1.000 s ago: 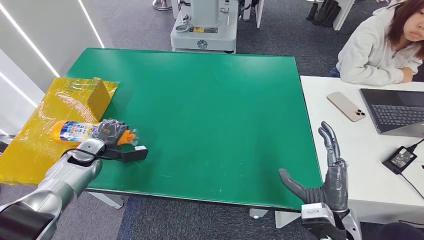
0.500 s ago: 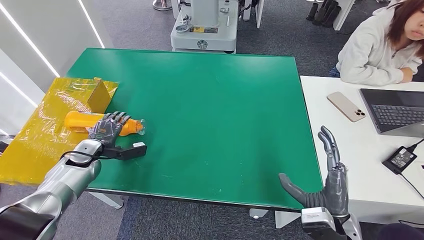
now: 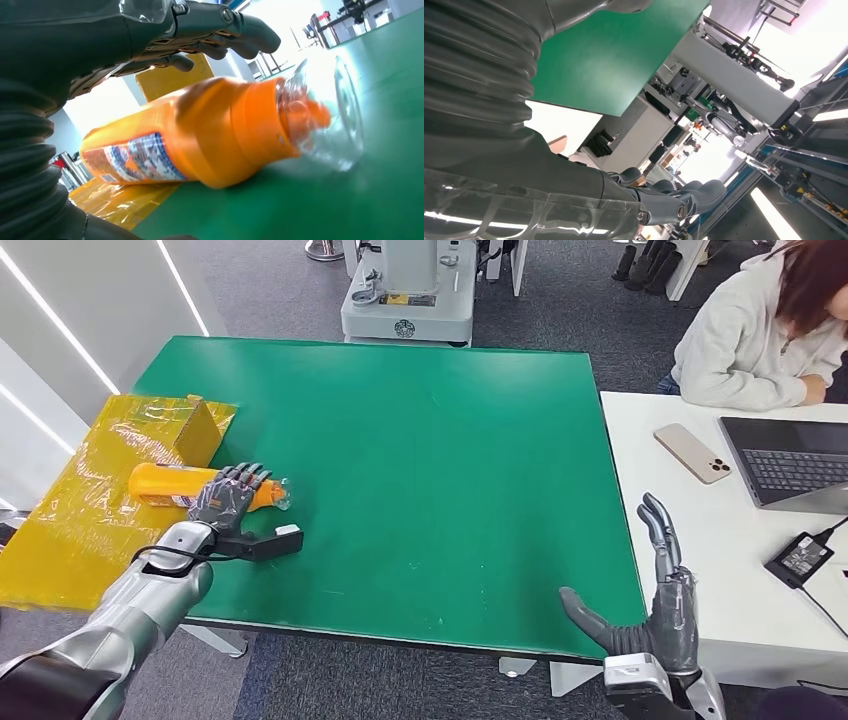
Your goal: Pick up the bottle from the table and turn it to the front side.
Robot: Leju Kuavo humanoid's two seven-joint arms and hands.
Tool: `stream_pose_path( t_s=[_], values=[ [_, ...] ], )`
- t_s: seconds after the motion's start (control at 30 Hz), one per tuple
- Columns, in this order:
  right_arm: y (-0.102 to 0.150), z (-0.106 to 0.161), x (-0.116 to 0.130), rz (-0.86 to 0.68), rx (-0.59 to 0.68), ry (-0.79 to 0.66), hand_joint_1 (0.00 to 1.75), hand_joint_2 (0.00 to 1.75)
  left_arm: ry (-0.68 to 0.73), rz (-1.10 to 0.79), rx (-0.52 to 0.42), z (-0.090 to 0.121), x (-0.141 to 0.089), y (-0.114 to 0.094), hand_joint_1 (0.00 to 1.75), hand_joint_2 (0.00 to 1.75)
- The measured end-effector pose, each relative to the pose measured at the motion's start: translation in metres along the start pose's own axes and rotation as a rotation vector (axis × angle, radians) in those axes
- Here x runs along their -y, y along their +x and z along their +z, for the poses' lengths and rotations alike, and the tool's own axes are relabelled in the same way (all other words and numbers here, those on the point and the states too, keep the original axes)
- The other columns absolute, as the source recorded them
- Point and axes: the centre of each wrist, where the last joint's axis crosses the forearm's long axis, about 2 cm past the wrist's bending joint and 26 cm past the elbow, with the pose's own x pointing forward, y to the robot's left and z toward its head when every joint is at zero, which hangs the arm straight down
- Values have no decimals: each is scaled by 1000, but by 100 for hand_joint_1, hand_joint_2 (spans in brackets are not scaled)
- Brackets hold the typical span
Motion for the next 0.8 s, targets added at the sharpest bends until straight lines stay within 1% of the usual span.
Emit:
stream_pose_path(
  t_s=[0.2, 0.27, 0.3, 0.4, 0.5, 0.57, 0.6, 0.63, 0.67, 0.8],
  values=[
    [0, 0, 1, 1, -3, -1, 0, 175, 25, 7, 10, -1, -1, 4, 0, 175],
    [-1, 0, 1, 2, -7, -4, 0, 175, 71, 20, 28, -2, -3, 10, 0, 175],
    [-1, 0, 2, 5, -13, -10, 0, 175, 159, 64, 69, -4, -8, 21, 0, 175],
    [-1, 4, 4, 15, -30, -40, 0, 175, 459, 236, 207, -11, -31, 62, 0, 175],
    [0, 7, 6, 17, -40, -72, 0, 175, 597, 236, 292, -9, -53, 100, 0, 175],
    [0, 11, 7, 15, -49, -91, 0, 175, 683, 240, 347, -2, -67, 129, 0, 175],
    [0, 12, 6, 12, -52, -100, 0, 175, 718, 278, 370, 3, -72, 142, 0, 175],
    [1, 15, 6, 9, -55, -110, 0, 175, 744, 340, 393, 8, -76, 154, 0, 175],
    [2, 18, 5, 3, -58, -121, 0, 175, 757, 443, 421, 14, -80, 165, 0, 175],
    [6, 28, 0, -31, -60, -150, 0, 175, 685, 1080, 583, 41, -82, 206, 0, 175]
  ],
)
